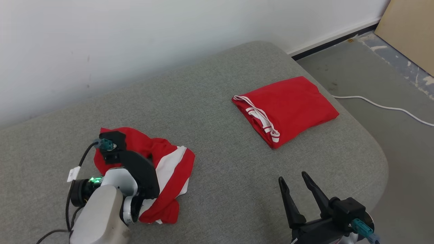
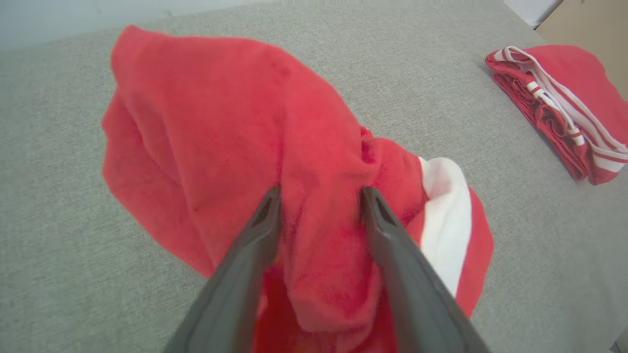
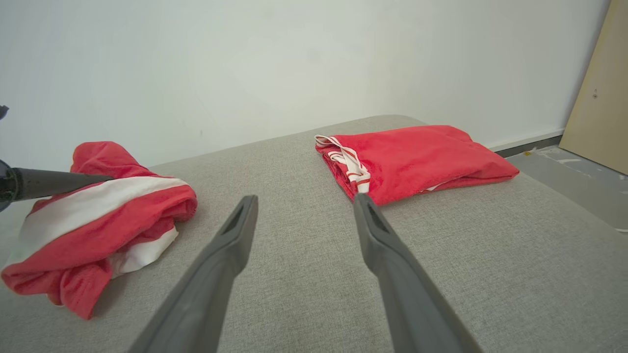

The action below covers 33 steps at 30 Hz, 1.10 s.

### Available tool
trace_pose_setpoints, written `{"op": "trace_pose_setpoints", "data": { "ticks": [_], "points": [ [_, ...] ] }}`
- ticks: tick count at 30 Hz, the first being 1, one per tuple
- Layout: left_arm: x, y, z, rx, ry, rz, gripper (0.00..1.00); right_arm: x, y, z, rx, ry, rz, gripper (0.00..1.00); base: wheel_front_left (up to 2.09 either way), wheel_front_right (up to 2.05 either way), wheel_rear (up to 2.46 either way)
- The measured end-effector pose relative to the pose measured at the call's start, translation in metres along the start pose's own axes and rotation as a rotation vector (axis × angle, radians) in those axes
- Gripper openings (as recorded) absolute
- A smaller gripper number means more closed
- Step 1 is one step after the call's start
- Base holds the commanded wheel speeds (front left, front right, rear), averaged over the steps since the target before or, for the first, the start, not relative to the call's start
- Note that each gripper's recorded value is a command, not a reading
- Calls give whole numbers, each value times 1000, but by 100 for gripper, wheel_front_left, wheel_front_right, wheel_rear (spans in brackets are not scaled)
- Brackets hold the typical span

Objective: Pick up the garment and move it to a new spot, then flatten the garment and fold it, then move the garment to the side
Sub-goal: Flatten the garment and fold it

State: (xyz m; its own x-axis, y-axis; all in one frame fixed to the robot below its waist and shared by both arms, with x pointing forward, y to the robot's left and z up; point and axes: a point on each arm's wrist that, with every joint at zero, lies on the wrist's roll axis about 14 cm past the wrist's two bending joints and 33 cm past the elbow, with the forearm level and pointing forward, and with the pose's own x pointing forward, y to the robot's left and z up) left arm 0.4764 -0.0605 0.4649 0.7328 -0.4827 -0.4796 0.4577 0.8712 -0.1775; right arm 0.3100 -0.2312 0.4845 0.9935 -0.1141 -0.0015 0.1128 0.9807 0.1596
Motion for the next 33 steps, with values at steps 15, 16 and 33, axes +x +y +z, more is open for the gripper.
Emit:
{"op": "trace_pose_setpoints", "data": {
  "ticks": [15, 16, 33],
  "points": [
    [-56, -36, 138, -245, -672, -256, 0, 11, 13, 2, 4, -10, 49, 100, 0, 0, 0],
    [-56, -36, 135, -233, -673, -243, 0, 12, 15, 2, 3, -8, 55, 100, 0, 0, 0],
    [-76, 65, -83, -229, -196, 122, 13, 30, 65, -9, 12, 19, 212, 100, 0, 0, 0]
  ]
}}
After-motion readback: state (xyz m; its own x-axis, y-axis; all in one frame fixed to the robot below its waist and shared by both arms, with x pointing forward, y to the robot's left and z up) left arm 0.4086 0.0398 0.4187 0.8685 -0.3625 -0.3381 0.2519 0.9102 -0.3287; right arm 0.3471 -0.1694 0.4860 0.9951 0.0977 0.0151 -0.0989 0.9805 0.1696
